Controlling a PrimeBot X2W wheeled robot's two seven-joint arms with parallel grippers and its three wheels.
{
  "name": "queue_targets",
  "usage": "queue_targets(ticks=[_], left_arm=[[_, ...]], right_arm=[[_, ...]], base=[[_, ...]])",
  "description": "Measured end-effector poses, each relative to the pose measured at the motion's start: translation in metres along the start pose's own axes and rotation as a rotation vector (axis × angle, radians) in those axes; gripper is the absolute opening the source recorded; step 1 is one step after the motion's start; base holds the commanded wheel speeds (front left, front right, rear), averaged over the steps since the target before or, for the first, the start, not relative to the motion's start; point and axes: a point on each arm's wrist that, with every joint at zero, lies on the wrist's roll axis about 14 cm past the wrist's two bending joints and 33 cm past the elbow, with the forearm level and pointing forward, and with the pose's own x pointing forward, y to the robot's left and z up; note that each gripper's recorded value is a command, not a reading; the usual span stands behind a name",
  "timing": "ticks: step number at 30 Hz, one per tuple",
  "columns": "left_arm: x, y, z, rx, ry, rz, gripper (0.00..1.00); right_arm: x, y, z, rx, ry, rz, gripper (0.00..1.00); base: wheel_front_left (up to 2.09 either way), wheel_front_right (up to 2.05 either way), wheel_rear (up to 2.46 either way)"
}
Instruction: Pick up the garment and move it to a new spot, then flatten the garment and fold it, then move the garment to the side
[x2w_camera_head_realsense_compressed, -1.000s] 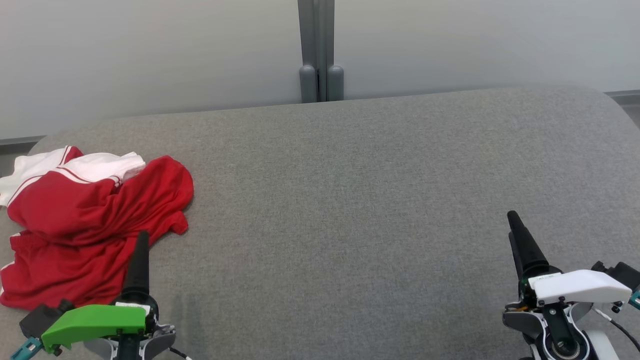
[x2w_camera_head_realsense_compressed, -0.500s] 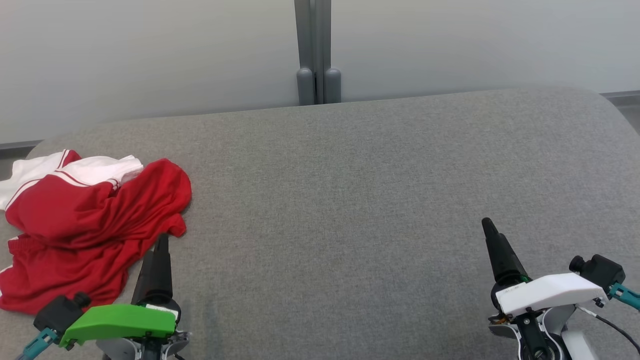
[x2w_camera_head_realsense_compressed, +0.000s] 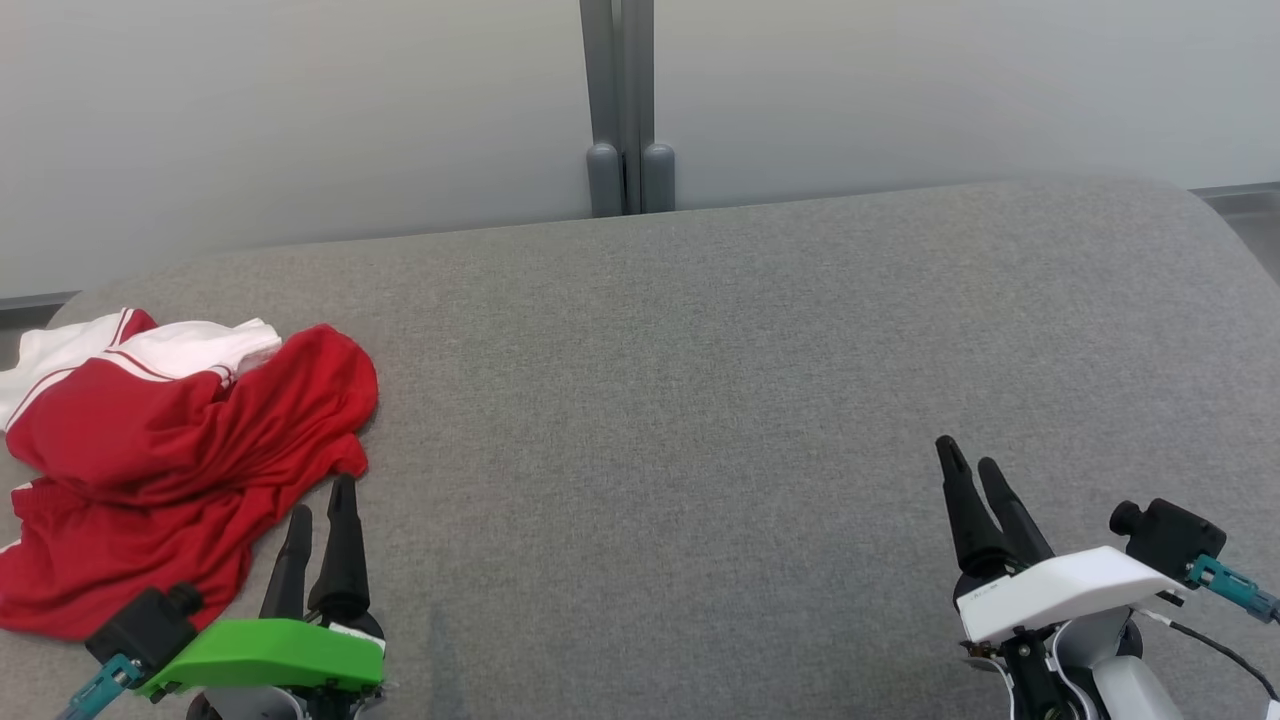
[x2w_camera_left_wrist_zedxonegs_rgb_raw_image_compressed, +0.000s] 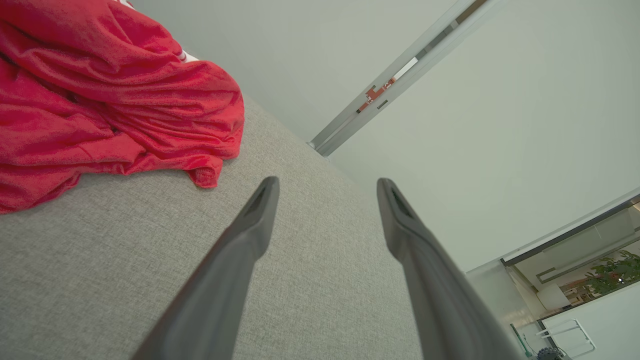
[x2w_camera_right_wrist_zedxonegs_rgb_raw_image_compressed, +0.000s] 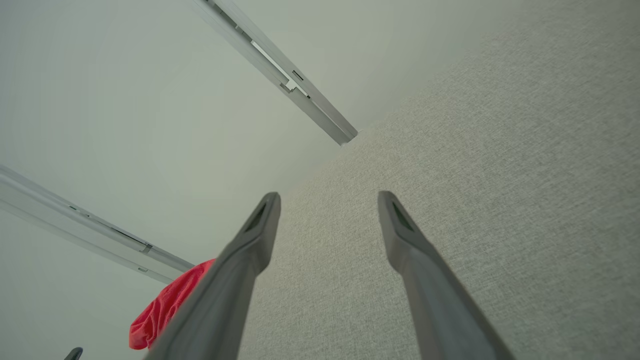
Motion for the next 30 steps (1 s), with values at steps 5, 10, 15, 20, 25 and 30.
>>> queue_targets(ticks=[5, 10, 15, 20, 25, 30], left_arm=[[-0.001, -0.001, -0.001, 0.062, -0.004, -0.003, 1.0], [-0.004, -0.003, 0.0, 0.127, -0.013, -0.011, 1.0], [-0.006, -0.005, 0.001, 0.182, -0.023, -0.019, 1.0], [-0.007, -0.008, -0.001, 0.239, -0.027, -0.032, 1.0], [-0.008, -0.01, -0.004, 0.295, -0.022, -0.042, 1.0], [-0.009, -0.011, -0.006, 0.351, -0.023, -0.052, 1.0]], right_arm=[[-0.001, 0.006, -0.001, -0.071, 0.0, 0.025, 1.0], [-0.005, 0.004, 0.0, -0.13, -0.005, 0.024, 1.0], [-0.007, 0.008, -0.001, -0.189, -0.01, 0.038, 1.0], [-0.007, 0.014, -0.003, -0.251, -0.008, 0.065, 1.0], [-0.007, 0.018, -0.004, -0.309, -0.01, 0.085, 1.0], [-0.007, 0.021, -0.003, -0.365, -0.019, 0.098, 1.0]], base=[[0.0, 0.0, 0.0], [0.0, 0.0, 0.0], [0.0, 0.0, 0.0], [0.0, 0.0, 0.0], [0.0, 0.0, 0.0], [0.0, 0.0, 0.0]])
